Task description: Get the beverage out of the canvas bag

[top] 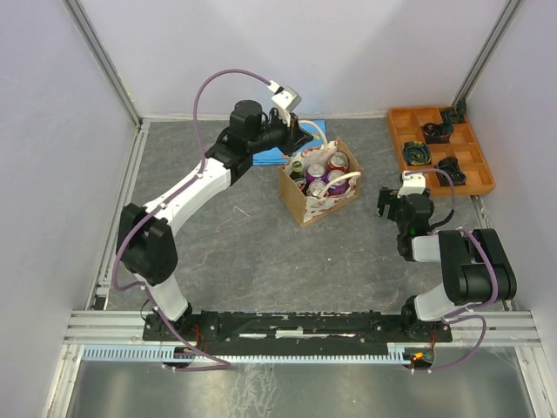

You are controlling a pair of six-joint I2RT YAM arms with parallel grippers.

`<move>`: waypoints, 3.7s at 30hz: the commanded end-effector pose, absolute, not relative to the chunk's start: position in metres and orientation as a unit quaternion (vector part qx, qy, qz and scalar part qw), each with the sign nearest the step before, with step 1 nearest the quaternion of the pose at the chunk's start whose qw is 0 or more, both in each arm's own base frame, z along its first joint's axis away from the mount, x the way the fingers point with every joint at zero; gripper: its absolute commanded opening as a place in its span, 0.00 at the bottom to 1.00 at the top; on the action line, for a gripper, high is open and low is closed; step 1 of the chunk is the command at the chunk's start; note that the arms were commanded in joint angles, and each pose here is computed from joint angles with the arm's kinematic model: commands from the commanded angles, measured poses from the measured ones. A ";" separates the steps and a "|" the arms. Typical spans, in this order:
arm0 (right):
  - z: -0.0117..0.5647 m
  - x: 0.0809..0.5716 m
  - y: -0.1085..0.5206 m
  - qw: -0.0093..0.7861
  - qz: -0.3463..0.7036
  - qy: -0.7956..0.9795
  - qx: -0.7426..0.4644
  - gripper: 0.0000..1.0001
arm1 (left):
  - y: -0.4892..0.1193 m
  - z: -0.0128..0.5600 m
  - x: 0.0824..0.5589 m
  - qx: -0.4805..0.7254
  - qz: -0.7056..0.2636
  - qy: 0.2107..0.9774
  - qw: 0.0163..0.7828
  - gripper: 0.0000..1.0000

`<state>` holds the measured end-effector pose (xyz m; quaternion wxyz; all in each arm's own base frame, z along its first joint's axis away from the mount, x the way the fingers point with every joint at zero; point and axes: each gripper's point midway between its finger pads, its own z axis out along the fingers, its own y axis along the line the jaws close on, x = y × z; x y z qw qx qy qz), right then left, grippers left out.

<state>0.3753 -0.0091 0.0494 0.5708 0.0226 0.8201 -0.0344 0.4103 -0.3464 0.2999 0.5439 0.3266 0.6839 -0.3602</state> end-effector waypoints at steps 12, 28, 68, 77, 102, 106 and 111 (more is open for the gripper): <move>0.069 0.388 -0.009 0.598 -0.032 0.800 0.021 0.99 | -0.345 0.272 0.389 0.377 -0.322 0.629 0.599 0.69; 0.068 0.388 -0.009 0.598 -0.032 0.801 0.021 0.99 | -0.338 0.256 0.402 0.335 -0.307 0.599 0.660 0.63; 0.069 0.388 -0.009 0.598 -0.032 0.800 0.021 0.99 | -0.353 0.230 0.424 0.331 -0.312 0.613 0.646 0.03; 0.068 0.388 -0.009 0.598 -0.032 0.801 0.021 0.99 | -0.360 0.316 0.425 0.341 -0.319 0.546 0.696 0.03; 0.069 0.388 -0.009 0.599 -0.032 0.800 0.021 0.99 | -0.314 0.535 0.379 0.316 -0.272 0.426 0.803 0.03; 0.069 0.388 -0.009 0.599 -0.032 0.800 0.021 0.99 | -0.309 0.550 0.371 0.313 -0.270 0.413 0.811 0.03; 0.069 0.388 -0.009 0.598 -0.032 0.800 0.021 0.99 | -0.292 0.562 0.365 0.310 -0.230 0.415 0.824 0.03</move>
